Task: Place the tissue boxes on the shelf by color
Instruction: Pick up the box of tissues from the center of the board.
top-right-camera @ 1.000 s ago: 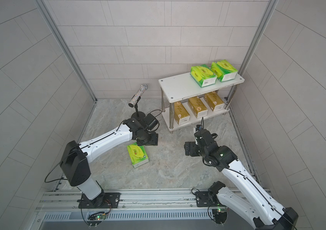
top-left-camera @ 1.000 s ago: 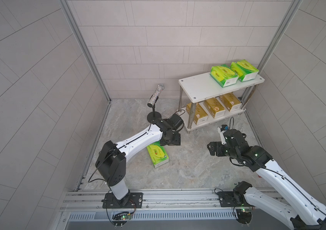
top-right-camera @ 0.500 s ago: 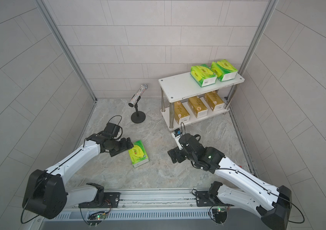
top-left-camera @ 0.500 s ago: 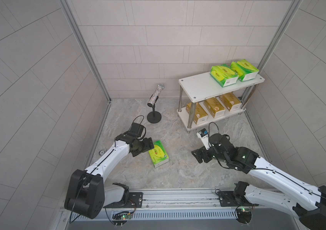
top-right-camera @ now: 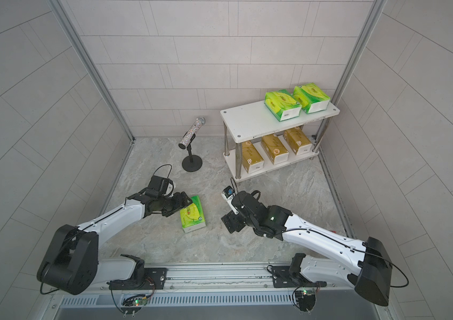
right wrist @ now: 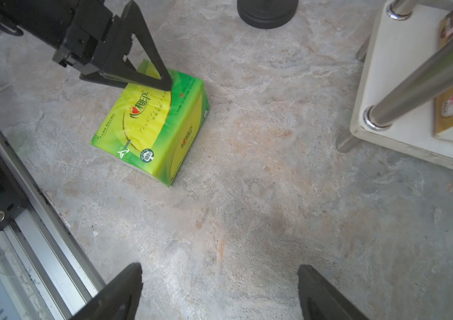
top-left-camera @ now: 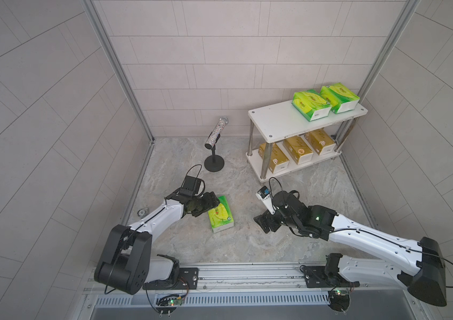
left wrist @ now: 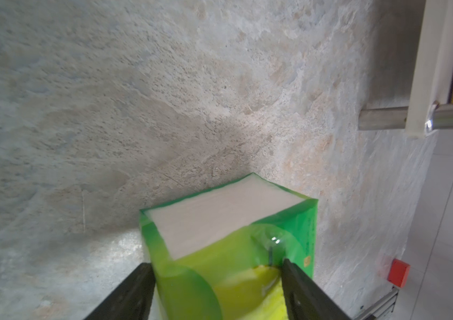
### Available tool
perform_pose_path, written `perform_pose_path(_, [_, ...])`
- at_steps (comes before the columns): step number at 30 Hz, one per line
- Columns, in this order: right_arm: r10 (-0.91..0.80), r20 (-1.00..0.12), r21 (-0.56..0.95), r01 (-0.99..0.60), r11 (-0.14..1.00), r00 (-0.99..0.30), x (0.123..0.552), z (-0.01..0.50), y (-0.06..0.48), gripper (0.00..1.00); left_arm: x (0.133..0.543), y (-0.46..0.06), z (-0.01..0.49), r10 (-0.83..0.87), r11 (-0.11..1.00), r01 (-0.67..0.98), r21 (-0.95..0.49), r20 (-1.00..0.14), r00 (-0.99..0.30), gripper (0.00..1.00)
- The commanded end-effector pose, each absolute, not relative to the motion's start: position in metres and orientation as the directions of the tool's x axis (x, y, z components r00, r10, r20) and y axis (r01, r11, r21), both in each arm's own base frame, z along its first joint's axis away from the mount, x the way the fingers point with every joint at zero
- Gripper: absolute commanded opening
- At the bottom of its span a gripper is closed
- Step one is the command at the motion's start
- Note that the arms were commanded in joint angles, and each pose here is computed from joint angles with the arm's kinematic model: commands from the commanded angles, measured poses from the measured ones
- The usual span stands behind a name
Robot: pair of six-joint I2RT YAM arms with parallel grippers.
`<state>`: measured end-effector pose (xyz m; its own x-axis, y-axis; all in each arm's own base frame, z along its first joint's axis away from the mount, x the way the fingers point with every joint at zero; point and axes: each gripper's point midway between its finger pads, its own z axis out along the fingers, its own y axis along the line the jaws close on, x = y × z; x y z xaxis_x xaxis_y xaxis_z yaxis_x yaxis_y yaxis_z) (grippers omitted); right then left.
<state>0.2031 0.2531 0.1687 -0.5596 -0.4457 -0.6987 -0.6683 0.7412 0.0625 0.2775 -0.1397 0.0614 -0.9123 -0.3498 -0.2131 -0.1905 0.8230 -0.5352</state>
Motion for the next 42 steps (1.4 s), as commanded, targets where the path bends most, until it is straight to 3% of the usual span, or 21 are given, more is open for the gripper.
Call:
perform_pose_path(1, [-0.482,-0.723,0.043,-0.729,0.683,-0.495,0.199,0.173,0.266,0.91,0.279,-0.133,0.061,-0.381,0.834,-0.235,-0.499,-0.213,-0.900,0.68])
perform_pose_path(13, [-0.505,-0.801,-0.106,-0.755,0.647,-0.321,0.198,0.170,0.311,0.91,0.267,-0.146,0.076,-0.505,0.811,-0.404,-0.424,-0.159,-0.848,0.51])
perform_pose_path(23, [-0.556,-0.831,-0.315,-0.835,0.451,0.013,0.161,0.147,0.362,0.93,0.267,-0.151,0.103,-0.516,0.819,-0.438,-0.371,-0.144,-0.844,0.49])
perform_pose_path(28, [-0.597,-0.798,-0.419,-0.791,0.446,0.085,0.163,0.125,0.363,0.95,0.266,-0.154,0.109,-0.477,0.853,-0.413,-0.320,-0.152,-0.866,0.49])
perform_pose_path(33, [-0.590,-0.800,-0.457,-0.750,0.477,0.112,0.170,0.132,0.363,0.95,0.274,-0.144,0.118,-0.317,0.934,-0.258,-0.248,-0.237,-0.918,0.67])
perform_pose_path(37, [-0.569,-0.816,-0.443,-0.744,0.500,0.104,0.170,0.147,0.358,0.95,0.269,-0.143,0.112,-0.108,0.979,-0.075,-0.192,-0.169,-0.980,0.79])
perform_pose_path(42, [-0.573,-0.814,-0.445,-0.731,0.517,0.091,0.171,0.154,0.348,0.96,0.270,-0.154,0.095,-0.062,0.969,-0.014,-0.246,-0.187,-0.980,0.88])
